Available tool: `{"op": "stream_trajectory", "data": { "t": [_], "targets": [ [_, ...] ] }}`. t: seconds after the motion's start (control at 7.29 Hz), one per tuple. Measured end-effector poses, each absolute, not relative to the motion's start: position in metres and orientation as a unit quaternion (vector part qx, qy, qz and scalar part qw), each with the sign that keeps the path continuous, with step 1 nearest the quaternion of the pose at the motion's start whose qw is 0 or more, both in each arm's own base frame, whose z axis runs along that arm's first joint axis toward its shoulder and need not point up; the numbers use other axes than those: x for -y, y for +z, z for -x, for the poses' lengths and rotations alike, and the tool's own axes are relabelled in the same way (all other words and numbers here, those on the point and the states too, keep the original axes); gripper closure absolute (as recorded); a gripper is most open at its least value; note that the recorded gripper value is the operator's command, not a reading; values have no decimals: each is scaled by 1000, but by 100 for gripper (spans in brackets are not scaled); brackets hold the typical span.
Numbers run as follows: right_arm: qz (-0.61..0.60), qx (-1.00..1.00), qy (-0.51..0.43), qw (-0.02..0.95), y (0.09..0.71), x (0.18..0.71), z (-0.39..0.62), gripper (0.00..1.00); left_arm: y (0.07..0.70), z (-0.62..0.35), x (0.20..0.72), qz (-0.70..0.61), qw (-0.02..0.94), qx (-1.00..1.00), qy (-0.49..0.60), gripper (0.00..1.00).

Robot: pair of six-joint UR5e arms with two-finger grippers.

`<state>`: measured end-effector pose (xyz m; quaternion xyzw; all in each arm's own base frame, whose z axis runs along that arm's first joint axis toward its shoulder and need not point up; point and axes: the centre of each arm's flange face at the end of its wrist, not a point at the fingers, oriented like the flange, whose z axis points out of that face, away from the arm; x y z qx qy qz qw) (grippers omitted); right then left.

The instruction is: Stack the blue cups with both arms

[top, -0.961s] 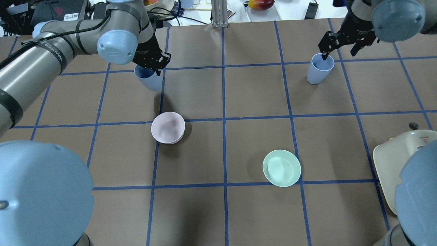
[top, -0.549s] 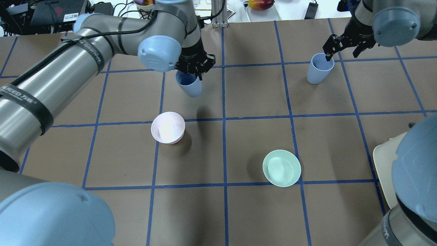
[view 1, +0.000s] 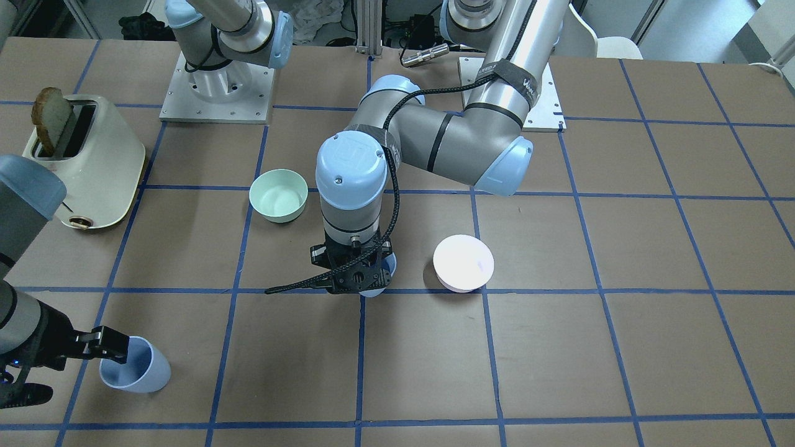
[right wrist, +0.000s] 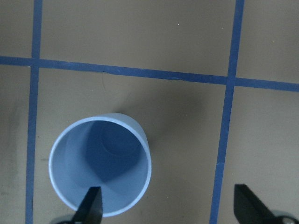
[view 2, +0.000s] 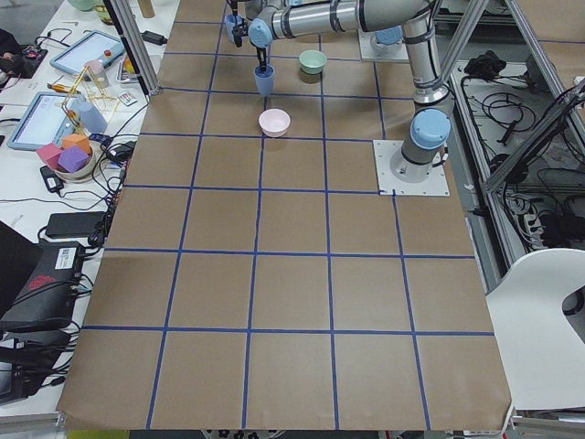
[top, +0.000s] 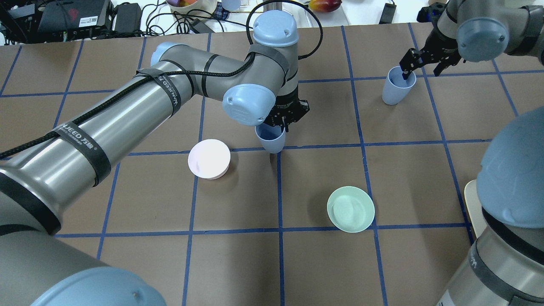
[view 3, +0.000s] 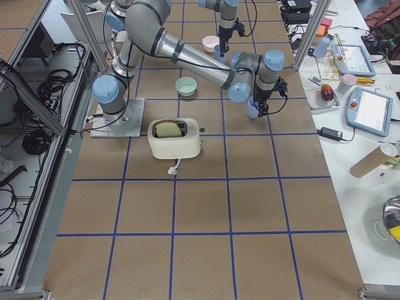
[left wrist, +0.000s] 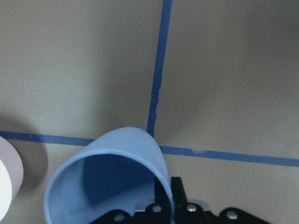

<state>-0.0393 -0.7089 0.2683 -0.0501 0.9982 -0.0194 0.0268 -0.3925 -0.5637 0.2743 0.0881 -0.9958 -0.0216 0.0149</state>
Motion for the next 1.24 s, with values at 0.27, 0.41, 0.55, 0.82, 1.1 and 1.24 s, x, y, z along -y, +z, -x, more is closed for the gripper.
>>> {"op": "stream_trajectory", "data": {
  "t": [0.27, 0.41, 0.55, 0.82, 1.1, 1.24],
  "targets": [
    [52, -998, -11, 39, 250, 713, 39, 80, 269, 398, 568, -100, 23, 995, -8, 78],
    [53, -998, -7, 39, 246, 714, 39, 100, 263, 398, 569, -102, 22, 994, -9, 1],
    [54, -998, -2, 37, 244, 713, 40, 100, 259, 398, 568, -101, 20, 995, -12, 0],
    [53, -998, 20, 32, 246, 709, 41, 100, 270, 395, 568, -101, 19, 995, -11, 0],
    [52, -997, 47, 38, 273, 701, 39, 100, 343, 374, 565, -107, 19, 994, -14, 1],
    [52, -996, 58, 44, 296, 697, 36, 100, 394, 352, 561, -102, 14, 994, -24, 4]
  ]
}}
